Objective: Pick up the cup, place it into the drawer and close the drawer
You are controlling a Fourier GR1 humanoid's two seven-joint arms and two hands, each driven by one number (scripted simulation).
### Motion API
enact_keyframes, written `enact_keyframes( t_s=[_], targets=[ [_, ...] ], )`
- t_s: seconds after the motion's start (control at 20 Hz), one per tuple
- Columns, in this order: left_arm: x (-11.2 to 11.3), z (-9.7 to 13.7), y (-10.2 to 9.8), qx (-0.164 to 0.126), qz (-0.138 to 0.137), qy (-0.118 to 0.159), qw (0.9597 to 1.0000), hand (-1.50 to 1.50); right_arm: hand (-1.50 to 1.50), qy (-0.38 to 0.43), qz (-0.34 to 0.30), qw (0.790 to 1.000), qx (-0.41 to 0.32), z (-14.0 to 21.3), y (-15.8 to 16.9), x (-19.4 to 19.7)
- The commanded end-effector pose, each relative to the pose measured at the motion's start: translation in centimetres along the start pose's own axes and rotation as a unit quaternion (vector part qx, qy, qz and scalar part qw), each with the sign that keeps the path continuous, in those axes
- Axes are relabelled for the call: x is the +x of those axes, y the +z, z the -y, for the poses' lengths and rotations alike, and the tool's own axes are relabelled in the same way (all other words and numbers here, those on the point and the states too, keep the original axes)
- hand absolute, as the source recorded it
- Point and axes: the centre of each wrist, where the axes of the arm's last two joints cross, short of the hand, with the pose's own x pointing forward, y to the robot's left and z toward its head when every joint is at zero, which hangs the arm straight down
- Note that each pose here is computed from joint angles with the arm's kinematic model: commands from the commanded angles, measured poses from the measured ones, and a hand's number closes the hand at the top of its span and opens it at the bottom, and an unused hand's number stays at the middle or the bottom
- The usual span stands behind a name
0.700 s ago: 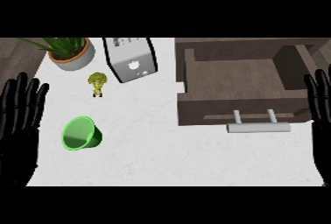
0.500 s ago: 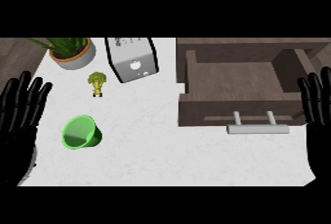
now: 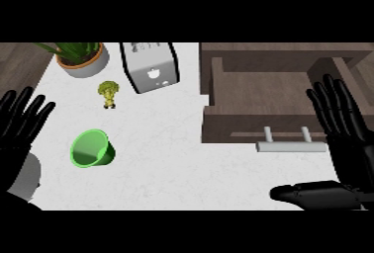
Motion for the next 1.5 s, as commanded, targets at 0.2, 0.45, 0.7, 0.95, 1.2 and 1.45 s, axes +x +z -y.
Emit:
enact_keyframes(
  t_s=[0.2, 0.45, 0.7, 0.95, 1.2, 1.45],
  targets=[
    [-2.6, -5.7, -1.5, 0.021, -0.057, -0.006, 0.9981, -1.5, -1.5, -0.001, -0.005, 1.0, 0.022, 1.3, -2.8, 0.0],
    [-5.9, -8.4, 0.7, 0.03, -0.068, -0.013, 0.9971, -1.5, -1.5, -0.007, 0.003, 1.0, 0.022, -0.3, -2.0, -1.3],
    [-10.8, -7.2, 2.7, 0.044, -0.108, -0.02, 0.993, -1.5, -1.5, -0.001, 0.011, 1.0, 0.018, 1.6, -3.4, -1.7],
    [-14.4, -8.2, 3.4, 0.065, -0.121, -0.042, 0.9897, -1.5, -1.5, 0.003, 0.011, 1.0, 0.017, 1.0, -4.2, 1.1],
    [-16.4, -9.6, 5.8, 0.066, -0.14, -0.045, 0.9869, -1.5, -1.5, 0.013, 0.006, 1.0, 0.023, 0.7, -5.2, -1.0],
    [-17.7, -10.3, 6.2, 0.077, -0.131, -0.06, 0.9865, -1.5, -1.5, 0.013, 0.018, 1.0, 0.015, 1.6, -3.4, -1.0]
  ],
)
